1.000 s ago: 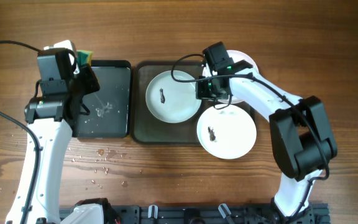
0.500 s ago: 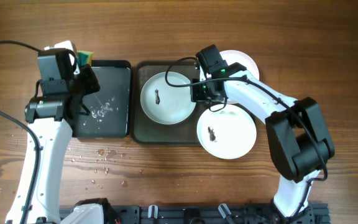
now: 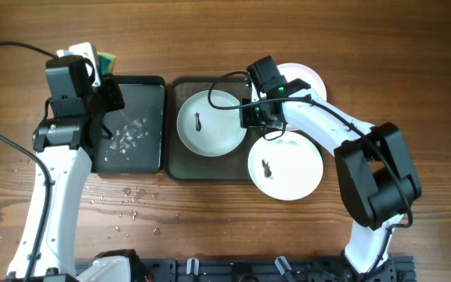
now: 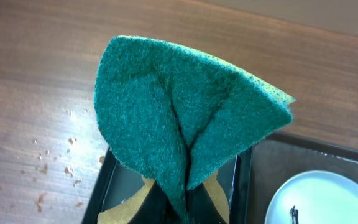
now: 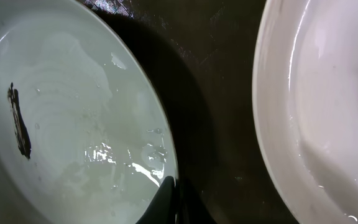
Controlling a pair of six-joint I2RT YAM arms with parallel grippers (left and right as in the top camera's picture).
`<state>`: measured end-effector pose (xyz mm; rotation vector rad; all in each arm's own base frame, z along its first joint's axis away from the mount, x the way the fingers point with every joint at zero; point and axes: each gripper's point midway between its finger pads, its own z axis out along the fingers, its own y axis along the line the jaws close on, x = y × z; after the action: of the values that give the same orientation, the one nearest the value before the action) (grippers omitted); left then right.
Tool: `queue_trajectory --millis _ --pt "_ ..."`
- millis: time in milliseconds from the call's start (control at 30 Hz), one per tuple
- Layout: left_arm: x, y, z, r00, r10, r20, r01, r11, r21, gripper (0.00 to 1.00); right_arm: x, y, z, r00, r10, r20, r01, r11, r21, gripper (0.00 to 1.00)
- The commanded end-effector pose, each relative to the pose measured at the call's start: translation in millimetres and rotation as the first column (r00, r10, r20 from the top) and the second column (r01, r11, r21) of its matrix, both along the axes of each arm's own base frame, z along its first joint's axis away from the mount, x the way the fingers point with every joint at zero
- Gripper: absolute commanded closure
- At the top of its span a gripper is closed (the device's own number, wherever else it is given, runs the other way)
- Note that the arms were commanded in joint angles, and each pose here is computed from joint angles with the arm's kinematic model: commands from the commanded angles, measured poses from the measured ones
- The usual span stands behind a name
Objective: Clean dirty plates on tray and stack at the side
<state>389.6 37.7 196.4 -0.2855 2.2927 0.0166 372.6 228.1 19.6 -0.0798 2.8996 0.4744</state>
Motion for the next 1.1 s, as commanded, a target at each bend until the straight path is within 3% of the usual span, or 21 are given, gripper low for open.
queue_trajectory --millis 0,200,367,500,767,967,1067 --pt "-1 3 -20 0.997 0.028 -0.078 -0.030 0.999 -0.029 0.96 -2 -1 -7 1.000 -0.005 -0.016 0.005 1.000 -0.005 0.96" --pt "1 2 -77 0.972 0.023 -0.235 -0.034 0.999 -0.041 0.96 -3 -1 -7 1.000 -0.005 -0.016 0.005 1.000 -0.004 0.96" --pt "1 2 -99 0.956 0.027 -0.293 -0.043 0.998 -0.048 0.96 -2 -1 -7 1.000 -0.005 -0.016 0.005 1.000 -0.004 0.96" --pt "10 -3 -79 0.962 0.014 -0.271 -0.039 0.995 -0.088 0.96 -2 -1 -7 1.000 -0.006 -0.016 0.005 1.000 -0.004 0.96" --pt "46 -6 11 0.993 0.012 -0.119 -0.026 0.992 -0.120 0.96 -2 -1 -7 1.000 -0.005 -0.015 0.005 1.000 -0.004 0.96" --pt "33 -39 0 0.978 -0.087 -0.190 0.027 0.954 -0.299 0.96 -1 0 -7 1.000 -0.005 -0.012 0.005 1.000 -0.002 0.96" --pt "23 -57 -17 0.953 -0.138 -0.268 0.043 0.942 -0.332 0.96 -1 0 -7 1.000 -0.005 -0.009 0.005 1.000 -0.001 0.96"
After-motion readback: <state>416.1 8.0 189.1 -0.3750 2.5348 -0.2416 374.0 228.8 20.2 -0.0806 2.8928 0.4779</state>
